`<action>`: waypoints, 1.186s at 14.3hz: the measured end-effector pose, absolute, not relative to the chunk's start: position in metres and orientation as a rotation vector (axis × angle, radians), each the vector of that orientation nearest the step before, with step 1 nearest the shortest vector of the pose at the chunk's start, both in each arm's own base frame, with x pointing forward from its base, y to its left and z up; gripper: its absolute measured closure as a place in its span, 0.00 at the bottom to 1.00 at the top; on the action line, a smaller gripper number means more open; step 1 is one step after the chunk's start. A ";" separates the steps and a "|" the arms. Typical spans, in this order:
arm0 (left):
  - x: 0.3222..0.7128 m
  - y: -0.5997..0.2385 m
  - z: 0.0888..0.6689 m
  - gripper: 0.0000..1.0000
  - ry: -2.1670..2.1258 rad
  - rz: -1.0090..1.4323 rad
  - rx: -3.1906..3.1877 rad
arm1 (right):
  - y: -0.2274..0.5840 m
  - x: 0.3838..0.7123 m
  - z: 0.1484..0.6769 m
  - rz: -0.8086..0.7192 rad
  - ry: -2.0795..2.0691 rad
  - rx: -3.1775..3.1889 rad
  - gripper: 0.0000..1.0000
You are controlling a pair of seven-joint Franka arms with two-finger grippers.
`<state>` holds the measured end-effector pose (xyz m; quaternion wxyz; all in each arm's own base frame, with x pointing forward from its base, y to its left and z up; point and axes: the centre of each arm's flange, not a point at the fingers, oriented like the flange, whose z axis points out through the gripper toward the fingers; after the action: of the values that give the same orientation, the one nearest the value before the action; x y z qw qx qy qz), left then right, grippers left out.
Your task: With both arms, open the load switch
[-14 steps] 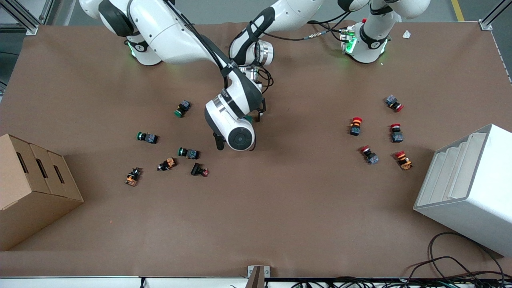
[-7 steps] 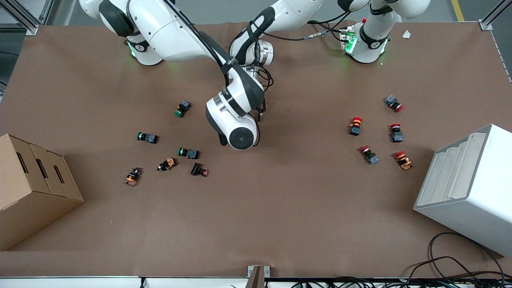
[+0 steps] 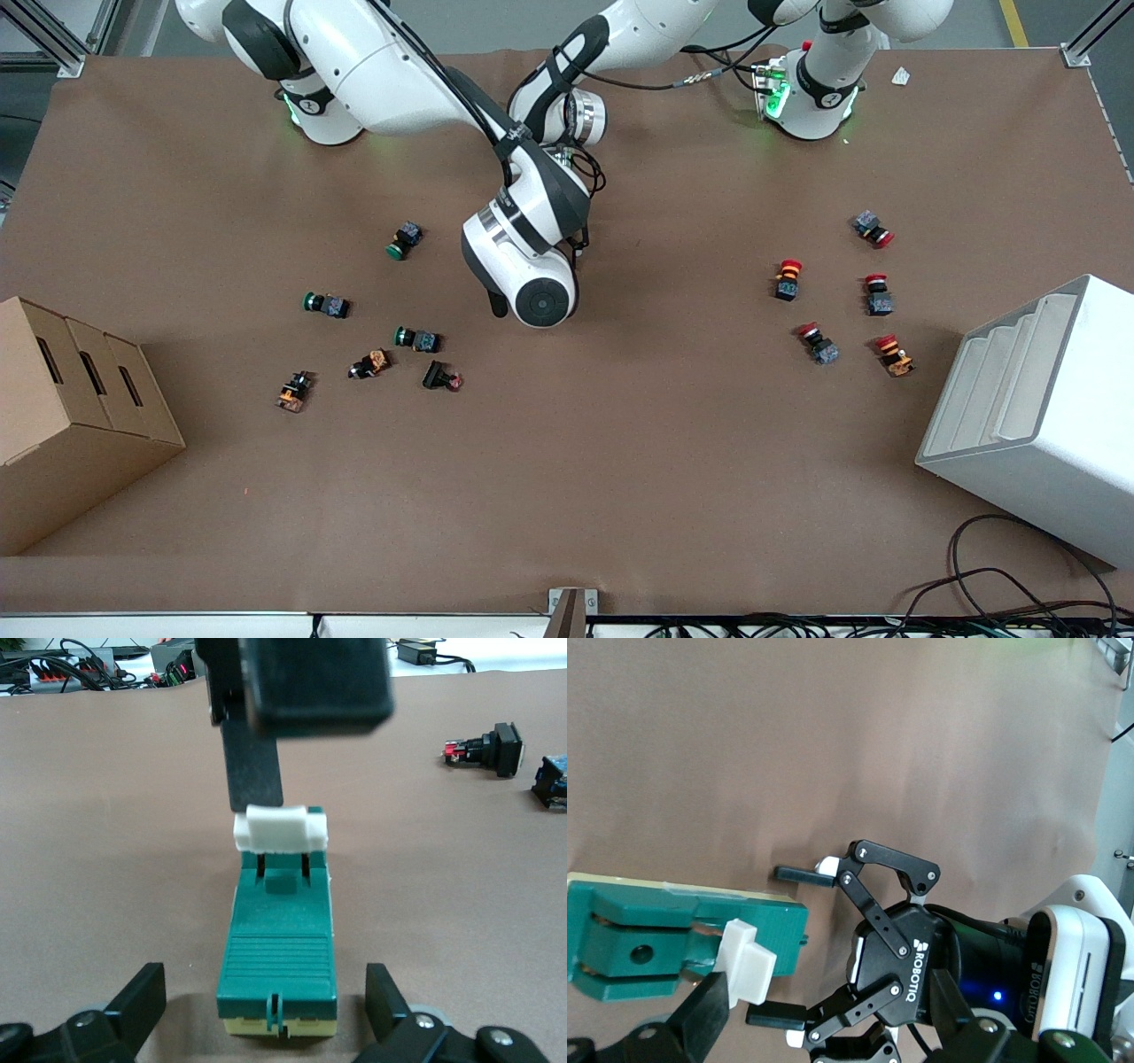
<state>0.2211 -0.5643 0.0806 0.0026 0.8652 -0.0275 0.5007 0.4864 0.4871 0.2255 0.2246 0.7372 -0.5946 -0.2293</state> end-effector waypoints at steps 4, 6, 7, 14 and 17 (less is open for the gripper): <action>0.221 -0.564 0.081 0.01 -0.086 1.570 2.714 | 0.487 0.481 0.218 -0.632 -1.630 2.023 0.00; 0.221 -0.564 0.081 0.01 -0.086 1.570 2.714 | 0.487 0.479 0.215 -0.629 -1.627 2.021 0.00; 0.221 -0.564 0.081 0.01 -0.086 1.570 2.714 | 0.488 0.477 0.212 -0.625 -1.626 2.023 0.00; 0.221 -0.564 0.080 0.01 -0.086 1.571 2.714 | 0.487 0.477 0.198 -0.564 -1.639 2.043 0.00; 0.221 -0.564 0.080 0.01 -0.088 1.572 2.713 | 0.472 0.503 0.226 -0.488 -1.647 2.079 0.00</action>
<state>0.2212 -0.5642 0.0803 0.0025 0.8648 -0.0280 0.5012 0.5030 0.4719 0.2257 0.2204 0.7520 -0.5956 -0.1764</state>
